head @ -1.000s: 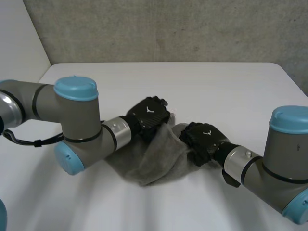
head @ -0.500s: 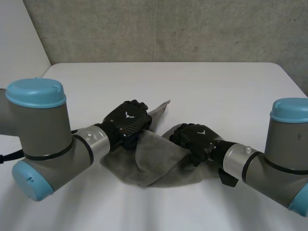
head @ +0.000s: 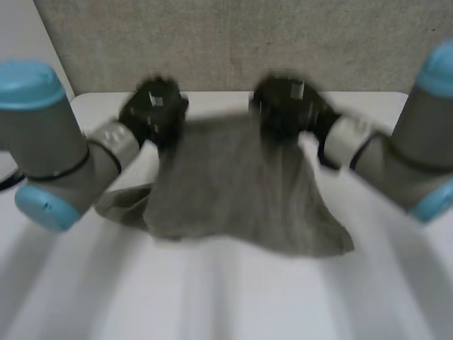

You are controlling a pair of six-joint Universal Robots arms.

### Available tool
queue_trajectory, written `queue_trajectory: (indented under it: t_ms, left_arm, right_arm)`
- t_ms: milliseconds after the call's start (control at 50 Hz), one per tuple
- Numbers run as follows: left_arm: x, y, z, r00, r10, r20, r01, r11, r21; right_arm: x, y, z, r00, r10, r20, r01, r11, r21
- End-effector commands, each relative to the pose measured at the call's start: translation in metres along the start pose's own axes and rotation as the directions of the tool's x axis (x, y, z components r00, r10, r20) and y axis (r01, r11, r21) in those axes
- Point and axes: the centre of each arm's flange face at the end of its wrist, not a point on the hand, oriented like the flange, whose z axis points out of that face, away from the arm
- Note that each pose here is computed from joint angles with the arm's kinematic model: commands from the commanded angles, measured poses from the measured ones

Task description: Fold the towel.

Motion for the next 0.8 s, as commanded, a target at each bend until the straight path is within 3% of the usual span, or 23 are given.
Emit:
queue_trajectory:
  t_ms: [20, 40, 100, 120, 160, 200, 220, 260, 280, 360, 380, 420, 480, 600, 800]
  left_arm:
    - [-0.050, -0.116, -0.024, 0.971, -0.057, 0.231, -0.046, 0.908, 0.416]
    - [-0.057, -0.138, -0.045, 0.966, -0.102, 0.239, -0.037, 0.856, 0.515]
    - [-0.056, -0.146, -0.057, 0.966, -0.127, 0.227, -0.025, 0.822, 0.568]
    - [-0.054, -0.144, -0.065, 0.968, -0.135, 0.213, -0.015, 0.811, 0.584]
    - [-0.052, -0.128, -0.066, 0.970, -0.130, 0.204, -0.005, 0.833, 0.554]
    - [-0.049, -0.080, -0.068, 0.971, -0.127, 0.202, 0.029, 0.903, 0.428]
    - [-0.049, -0.080, -0.068, 0.971, -0.127, 0.202, 0.029, 0.904, 0.427]
    - [-0.040, -0.035, -0.077, 0.976, -0.121, 0.183, 0.064, 0.955, 0.290]
    - [-0.040, -0.035, -0.077, 0.976, -0.121, 0.183, 0.064, 0.955, 0.290]
    - [-0.011, 0.029, -0.102, 0.991, -0.093, 0.099, 0.086, 0.993, 0.075]
    - [-0.011, 0.029, -0.102, 0.991, -0.093, 0.098, 0.086, 0.994, 0.074]
    - [0.009, 0.054, -0.116, 0.996, -0.079, 0.039, 0.080, 0.997, -0.017]
    - [0.023, 0.074, -0.124, 0.997, -0.075, 0.000, 0.075, 0.993, -0.096]
    - [0.034, 0.099, -0.119, 0.997, -0.064, -0.043, 0.055, 0.981, -0.185]
    - [0.033, 0.101, -0.118, 0.998, -0.060, -0.027, 0.053, 0.978, -0.201]
  right_arm:
    - [0.005, -0.137, -0.012, 0.991, -0.048, -0.122, 0.095, 0.904, 0.417]
    - [0.003, -0.149, -0.019, 0.991, -0.047, -0.126, 0.102, 0.872, 0.479]
    - [-0.001, -0.146, -0.024, 0.992, -0.051, -0.118, 0.102, 0.868, 0.486]
    - [-0.009, -0.129, -0.029, 0.995, -0.053, -0.084, 0.085, 0.895, 0.438]
    - [-0.015, -0.111, -0.033, 0.997, -0.055, -0.050, 0.070, 0.921, 0.383]
    - [-0.025, -0.074, -0.041, 0.997, -0.075, -0.015, 0.076, 0.961, 0.265]
    - [-0.025, -0.073, -0.041, 0.997, -0.075, -0.015, 0.076, 0.962, 0.264]
    - [-0.029, -0.050, -0.048, 0.995, -0.098, -0.005, 0.097, 0.979, 0.180]
    - [-0.036, -0.026, -0.057, 0.991, -0.135, 0.018, 0.133, 0.988, 0.084]
    - [-0.056, 0.036, -0.087, 0.963, -0.241, 0.117, 0.258, 0.953, -0.160]
    - [-0.056, 0.036, -0.088, 0.963, -0.241, 0.118, 0.258, 0.953, -0.161]
    - [-0.070, 0.071, -0.109, 0.936, -0.287, 0.204, 0.336, 0.902, -0.271]
    - [-0.074, 0.098, -0.113, 0.931, -0.273, 0.242, 0.344, 0.879, -0.330]
    - [-0.072, 0.125, -0.105, 0.948, -0.217, 0.234, 0.292, 0.884, -0.364]
    - [-0.060, 0.131, -0.096, 0.948, -0.265, 0.177, 0.311, 0.890, -0.334]
